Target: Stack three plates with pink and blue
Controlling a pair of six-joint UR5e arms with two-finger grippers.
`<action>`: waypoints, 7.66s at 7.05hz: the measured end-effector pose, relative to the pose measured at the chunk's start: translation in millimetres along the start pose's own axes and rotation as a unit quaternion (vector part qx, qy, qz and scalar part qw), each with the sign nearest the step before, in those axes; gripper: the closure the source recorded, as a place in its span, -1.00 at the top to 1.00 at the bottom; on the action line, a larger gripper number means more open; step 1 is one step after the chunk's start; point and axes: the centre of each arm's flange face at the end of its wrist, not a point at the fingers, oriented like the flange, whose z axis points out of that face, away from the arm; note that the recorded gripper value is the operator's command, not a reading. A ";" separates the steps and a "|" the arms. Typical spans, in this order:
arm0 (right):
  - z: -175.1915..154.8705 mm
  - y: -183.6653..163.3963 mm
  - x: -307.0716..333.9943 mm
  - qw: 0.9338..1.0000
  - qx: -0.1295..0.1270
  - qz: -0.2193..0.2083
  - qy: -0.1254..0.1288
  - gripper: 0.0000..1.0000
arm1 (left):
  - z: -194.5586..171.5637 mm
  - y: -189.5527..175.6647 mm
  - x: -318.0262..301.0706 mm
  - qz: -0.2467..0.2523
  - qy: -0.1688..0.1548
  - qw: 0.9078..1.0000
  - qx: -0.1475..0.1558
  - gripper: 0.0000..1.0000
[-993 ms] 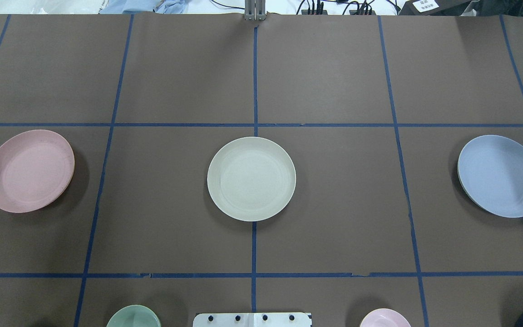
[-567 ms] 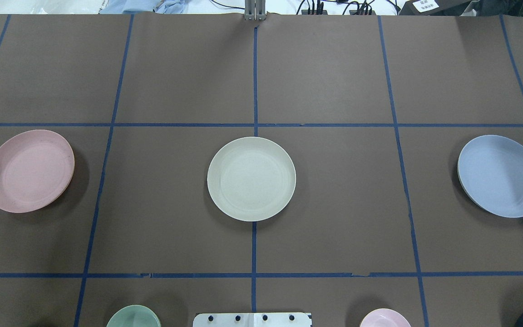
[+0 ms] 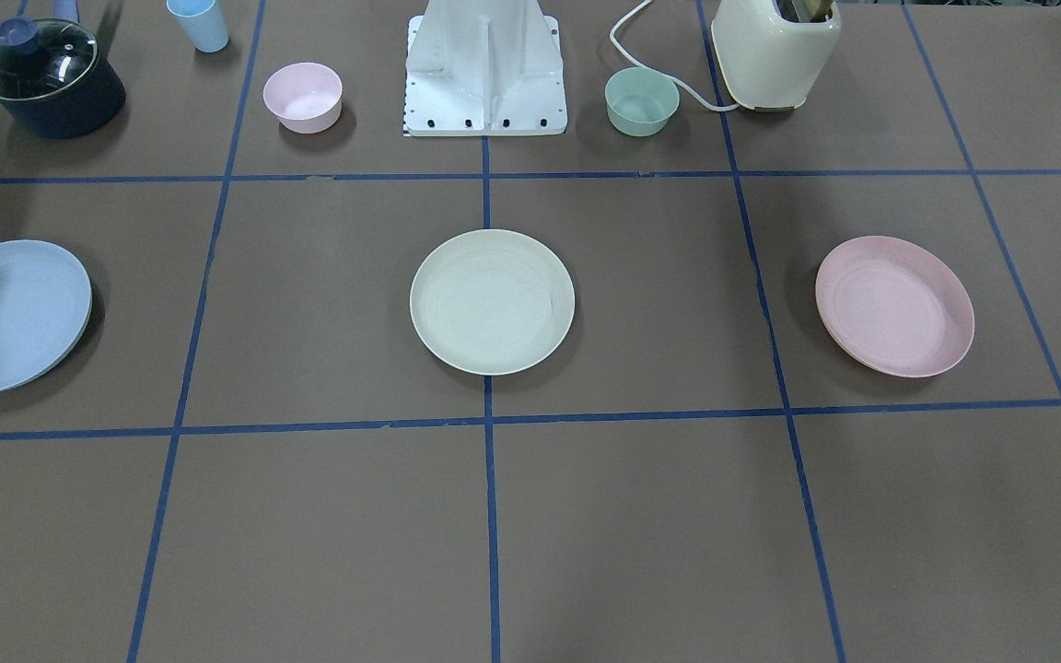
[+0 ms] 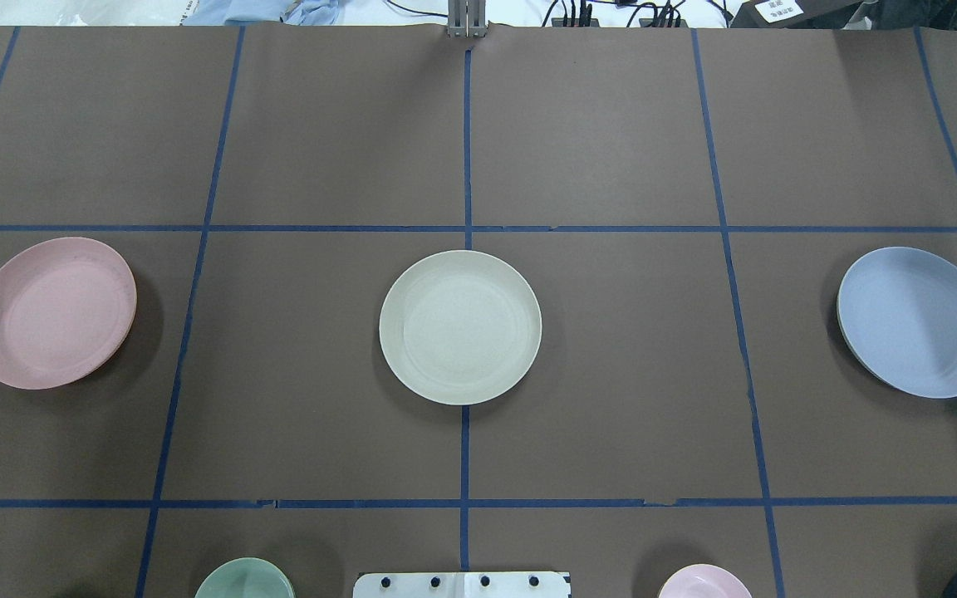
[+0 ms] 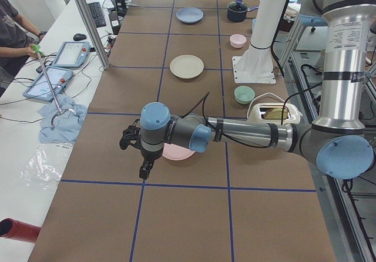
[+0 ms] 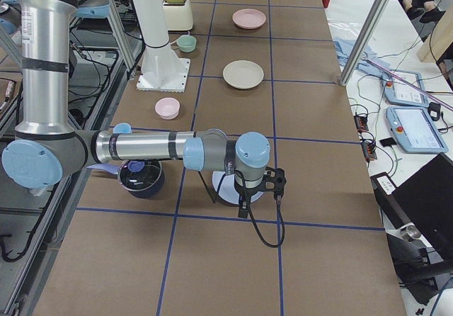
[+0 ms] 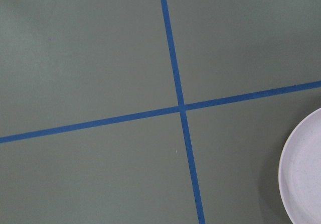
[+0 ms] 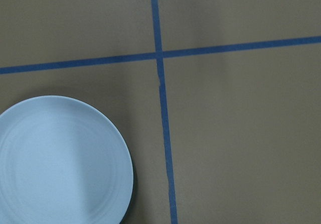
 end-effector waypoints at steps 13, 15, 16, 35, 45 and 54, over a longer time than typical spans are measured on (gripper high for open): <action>6.7 -2.9 -6.8 0.998 0.029 -0.040 -0.025 1.00 | 181.8 80.0 129.1 -0.124 0.081 0.989 0.007 -0.08; 6.4 -3.0 -7.1 0.998 0.029 -0.040 -0.025 1.00 | 187.6 83.0 135.6 -0.117 0.083 0.990 0.000 -1.00; 6.6 -2.9 -6.9 0.999 0.028 -0.039 -0.025 1.00 | 189.1 83.5 136.6 -0.115 0.081 0.990 0.000 -1.00; 187.9 13.1 -51.2 0.989 -0.036 -0.144 -0.012 -0.45 | 14.1 -110.3 481.1 -0.237 0.250 0.938 -0.033 -1.00; 104.5 19.4 -52.3 0.978 -0.006 -0.114 -0.175 -1.00 | 111.1 -86.2 619.6 -0.249 0.229 0.938 -0.076 -1.00; 6.9 -28.0 -165.6 0.970 0.026 -0.059 -0.232 -1.00 | 99.7 -60.2 601.1 -0.238 0.223 0.944 -0.056 0.99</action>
